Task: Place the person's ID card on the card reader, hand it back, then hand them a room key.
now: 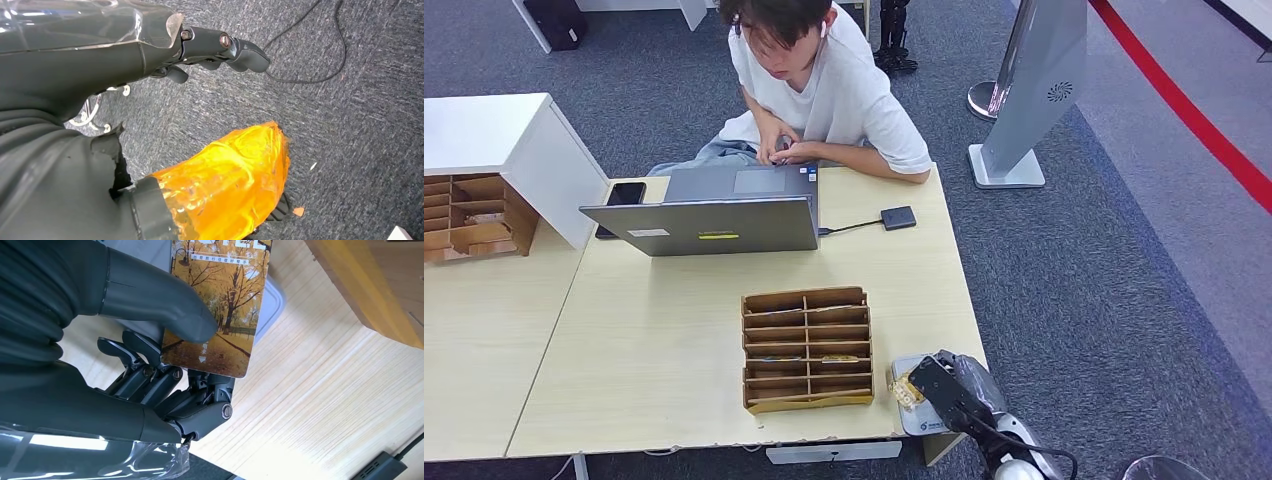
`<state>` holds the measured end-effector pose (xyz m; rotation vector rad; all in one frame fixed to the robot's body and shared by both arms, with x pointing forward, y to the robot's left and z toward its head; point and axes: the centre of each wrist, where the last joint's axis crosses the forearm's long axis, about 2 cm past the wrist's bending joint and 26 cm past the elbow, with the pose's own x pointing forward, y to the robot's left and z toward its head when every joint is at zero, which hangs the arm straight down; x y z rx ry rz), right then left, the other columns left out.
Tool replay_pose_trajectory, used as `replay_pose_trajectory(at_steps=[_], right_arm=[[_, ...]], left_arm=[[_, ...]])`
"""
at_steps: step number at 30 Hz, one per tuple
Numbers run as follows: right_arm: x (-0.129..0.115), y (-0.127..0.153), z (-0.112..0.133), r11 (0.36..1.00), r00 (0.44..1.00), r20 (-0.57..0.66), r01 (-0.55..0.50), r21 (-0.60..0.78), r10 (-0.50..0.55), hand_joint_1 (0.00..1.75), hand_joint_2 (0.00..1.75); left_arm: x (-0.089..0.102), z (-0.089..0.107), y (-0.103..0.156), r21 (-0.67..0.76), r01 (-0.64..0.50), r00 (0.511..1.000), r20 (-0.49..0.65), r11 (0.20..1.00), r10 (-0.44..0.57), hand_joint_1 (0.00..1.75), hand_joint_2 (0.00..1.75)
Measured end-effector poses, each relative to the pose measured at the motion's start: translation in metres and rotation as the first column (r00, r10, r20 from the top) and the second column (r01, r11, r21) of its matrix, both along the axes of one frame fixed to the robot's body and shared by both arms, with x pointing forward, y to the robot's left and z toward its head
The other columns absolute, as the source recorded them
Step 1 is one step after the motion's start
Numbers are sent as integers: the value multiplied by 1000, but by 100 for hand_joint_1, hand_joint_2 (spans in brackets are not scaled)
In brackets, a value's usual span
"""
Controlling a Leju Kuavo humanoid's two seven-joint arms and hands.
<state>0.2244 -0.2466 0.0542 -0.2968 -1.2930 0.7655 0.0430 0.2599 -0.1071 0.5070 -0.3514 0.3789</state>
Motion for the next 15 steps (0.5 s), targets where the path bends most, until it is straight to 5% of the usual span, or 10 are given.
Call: replay_pose_trajectory(at_steps=[15], right_arm=[[1,1,0,1000,1000,-1,-1,-3,1,175,175]], left_arm=[[0,0,0,-6,1,1000,0,1000,-1,0,0]])
